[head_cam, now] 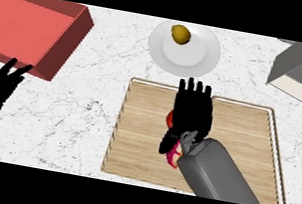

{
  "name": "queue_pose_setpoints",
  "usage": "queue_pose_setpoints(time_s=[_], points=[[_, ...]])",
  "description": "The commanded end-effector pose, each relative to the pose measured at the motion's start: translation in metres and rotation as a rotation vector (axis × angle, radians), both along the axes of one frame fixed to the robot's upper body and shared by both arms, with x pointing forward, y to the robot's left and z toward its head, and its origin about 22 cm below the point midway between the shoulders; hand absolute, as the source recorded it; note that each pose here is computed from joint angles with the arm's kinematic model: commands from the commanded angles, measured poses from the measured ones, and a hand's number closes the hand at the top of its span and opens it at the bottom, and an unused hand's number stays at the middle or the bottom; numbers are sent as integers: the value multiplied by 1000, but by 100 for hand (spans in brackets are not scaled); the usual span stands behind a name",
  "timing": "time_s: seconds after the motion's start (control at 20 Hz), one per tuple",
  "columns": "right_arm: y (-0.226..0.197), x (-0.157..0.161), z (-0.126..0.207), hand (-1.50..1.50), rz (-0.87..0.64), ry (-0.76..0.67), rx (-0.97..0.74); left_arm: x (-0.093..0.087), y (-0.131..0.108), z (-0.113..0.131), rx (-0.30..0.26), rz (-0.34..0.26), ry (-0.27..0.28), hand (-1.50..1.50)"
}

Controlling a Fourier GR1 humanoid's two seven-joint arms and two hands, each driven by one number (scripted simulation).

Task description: Pick the tomato from the tray and place it in the tiered shelf

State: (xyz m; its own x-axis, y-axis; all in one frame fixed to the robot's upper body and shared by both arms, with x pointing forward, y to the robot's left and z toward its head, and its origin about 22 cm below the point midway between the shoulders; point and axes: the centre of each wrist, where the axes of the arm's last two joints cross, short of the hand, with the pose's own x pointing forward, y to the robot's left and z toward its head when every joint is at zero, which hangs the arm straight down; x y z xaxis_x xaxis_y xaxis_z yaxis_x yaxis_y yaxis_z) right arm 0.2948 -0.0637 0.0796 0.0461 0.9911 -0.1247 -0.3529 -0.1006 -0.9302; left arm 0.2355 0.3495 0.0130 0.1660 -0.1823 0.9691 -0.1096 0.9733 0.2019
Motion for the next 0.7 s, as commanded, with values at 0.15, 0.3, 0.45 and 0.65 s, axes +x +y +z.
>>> queue_pose_setpoints(time_s=[0.15,0.3,0.45,0.65], points=[[-5,6,-21,-150,-43,25,-6,-8,15,-16,-5,34,81,0],[-3,6,-21,150,-43,41,40,-9,4,-28,2,34,63,0],[-21,9,-24,150,19,25,-3,-5,-14,-27,-1,33,73,0],[-5,22,-24,150,9,20,-44,0,-2,-21,10,12,88,0]])
